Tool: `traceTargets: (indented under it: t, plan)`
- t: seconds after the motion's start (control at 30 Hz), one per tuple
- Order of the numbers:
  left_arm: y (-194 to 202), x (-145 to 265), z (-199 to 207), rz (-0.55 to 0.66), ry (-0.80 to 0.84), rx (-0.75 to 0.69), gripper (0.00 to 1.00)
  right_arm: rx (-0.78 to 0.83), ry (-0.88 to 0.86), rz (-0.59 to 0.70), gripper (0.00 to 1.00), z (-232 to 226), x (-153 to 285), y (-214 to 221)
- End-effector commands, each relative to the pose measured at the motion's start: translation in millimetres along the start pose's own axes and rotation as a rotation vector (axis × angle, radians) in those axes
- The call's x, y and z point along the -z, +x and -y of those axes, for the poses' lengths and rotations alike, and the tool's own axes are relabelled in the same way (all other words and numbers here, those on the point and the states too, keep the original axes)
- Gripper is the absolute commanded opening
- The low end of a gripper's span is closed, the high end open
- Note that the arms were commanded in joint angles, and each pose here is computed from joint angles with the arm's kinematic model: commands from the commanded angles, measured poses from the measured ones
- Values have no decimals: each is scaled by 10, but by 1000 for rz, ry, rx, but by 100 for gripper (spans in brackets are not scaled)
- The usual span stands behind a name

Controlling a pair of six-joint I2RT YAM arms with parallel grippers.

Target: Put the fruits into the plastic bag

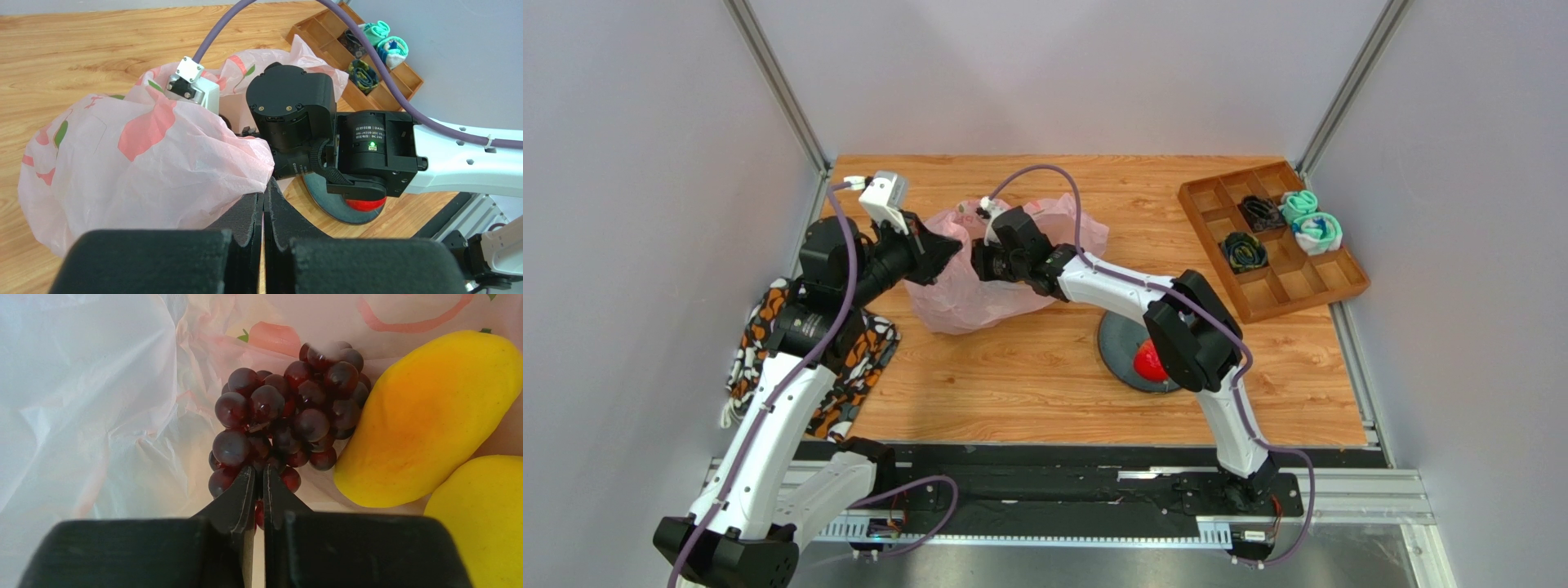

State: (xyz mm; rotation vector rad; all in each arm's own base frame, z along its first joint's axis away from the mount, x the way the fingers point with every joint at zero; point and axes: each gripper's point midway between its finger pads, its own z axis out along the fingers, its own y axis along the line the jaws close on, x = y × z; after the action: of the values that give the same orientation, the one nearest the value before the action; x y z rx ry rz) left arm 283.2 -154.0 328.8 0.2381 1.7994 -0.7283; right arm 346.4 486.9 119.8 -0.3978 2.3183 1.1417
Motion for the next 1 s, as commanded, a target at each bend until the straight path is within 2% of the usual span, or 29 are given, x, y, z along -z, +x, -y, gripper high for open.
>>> traceTargets:
  t: [0.0, 0.07, 0.1, 0.17, 0.2, 0.3, 0.7, 0.97]
  plan:
    - [-225, 45, 70, 56, 12, -25, 0, 38, 3, 51, 14, -52, 61, -157]
    - [-226, 45, 69, 56, 12, -25, 0, 41, 5, 50, 20, -49, 69, -154]
    - [-226, 45, 70, 56, 12, -25, 0, 42, 5, 52, 28, -53, 65, -150]
    - [-225, 45, 71, 56, 13, -27, 0, 43, 3, 54, 36, -69, 84, -161]
    - [-218, 44, 69, 54, 13, -25, 0, 44, 7, 59, 46, -61, 90, -177]
    - [-225, 45, 69, 56, 12, -25, 0, 47, 7, 64, 56, -71, 106, -191]
    - [-222, 46, 69, 55, 11, -24, 0, 64, -33, 102, 60, -271, 326, -309]
    - [-231, 58, 57, 62, 4, -26, 0, 128, -13, 215, 66, -498, 905, -549]
